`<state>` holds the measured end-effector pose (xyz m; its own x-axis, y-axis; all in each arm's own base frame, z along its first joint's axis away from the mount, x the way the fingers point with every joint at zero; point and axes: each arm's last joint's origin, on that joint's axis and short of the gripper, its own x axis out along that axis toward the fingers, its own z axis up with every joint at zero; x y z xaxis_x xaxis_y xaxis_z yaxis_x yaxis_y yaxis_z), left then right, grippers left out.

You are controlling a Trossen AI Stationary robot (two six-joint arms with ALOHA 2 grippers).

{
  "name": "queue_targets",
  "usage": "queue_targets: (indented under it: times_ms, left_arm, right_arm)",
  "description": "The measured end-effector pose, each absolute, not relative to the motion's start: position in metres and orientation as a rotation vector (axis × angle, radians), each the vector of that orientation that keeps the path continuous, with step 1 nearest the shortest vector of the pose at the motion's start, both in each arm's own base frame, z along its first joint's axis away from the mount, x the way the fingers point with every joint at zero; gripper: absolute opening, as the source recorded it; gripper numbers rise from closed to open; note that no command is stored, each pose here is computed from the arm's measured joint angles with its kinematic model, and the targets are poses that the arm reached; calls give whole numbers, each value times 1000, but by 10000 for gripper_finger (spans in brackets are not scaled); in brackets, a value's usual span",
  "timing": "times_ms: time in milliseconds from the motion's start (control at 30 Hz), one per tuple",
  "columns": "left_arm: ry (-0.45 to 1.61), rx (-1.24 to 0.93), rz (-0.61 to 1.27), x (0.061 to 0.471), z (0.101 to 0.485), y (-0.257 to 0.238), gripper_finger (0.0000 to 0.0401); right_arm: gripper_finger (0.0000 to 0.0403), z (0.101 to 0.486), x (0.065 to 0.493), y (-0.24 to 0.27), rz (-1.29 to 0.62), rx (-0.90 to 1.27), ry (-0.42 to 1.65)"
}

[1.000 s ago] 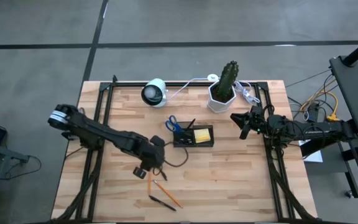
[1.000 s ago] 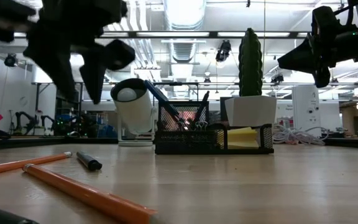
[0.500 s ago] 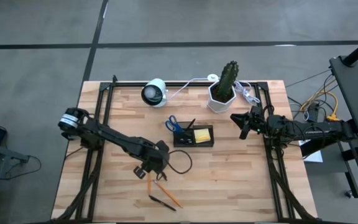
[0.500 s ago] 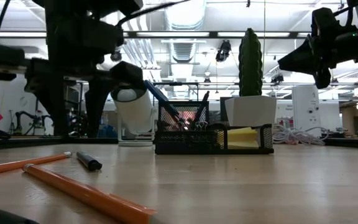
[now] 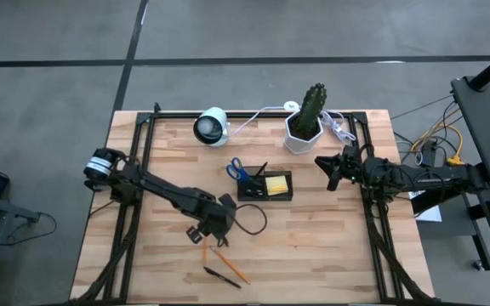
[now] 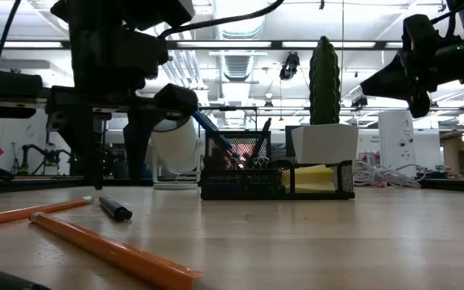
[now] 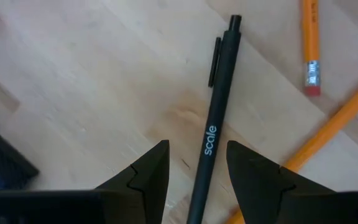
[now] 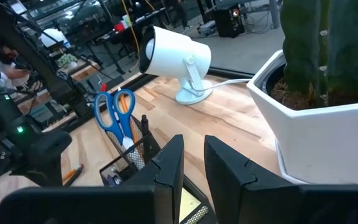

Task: Pick and place office supplies into organizer
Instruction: Put the top black pen into the black desk organizer

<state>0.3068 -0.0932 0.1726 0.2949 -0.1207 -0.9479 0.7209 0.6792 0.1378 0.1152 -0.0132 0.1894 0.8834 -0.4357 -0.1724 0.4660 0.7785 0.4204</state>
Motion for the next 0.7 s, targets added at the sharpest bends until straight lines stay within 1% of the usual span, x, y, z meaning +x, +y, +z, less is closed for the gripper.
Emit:
queue_targets:
  times_ms: [133,433,700]
  left_arm:
    - [1167,633,-640,309,163,-92,143]
    - [1190,630,-647,312,154,-91,143]
    - [1194,651,-708,314,147,-92,143]
  right_arm:
    - [54,189,116,-13,-489,470,73]
    - [54,189,116,-13,-490,470,75]
    - [54,188,116,-13,-490,470,75]
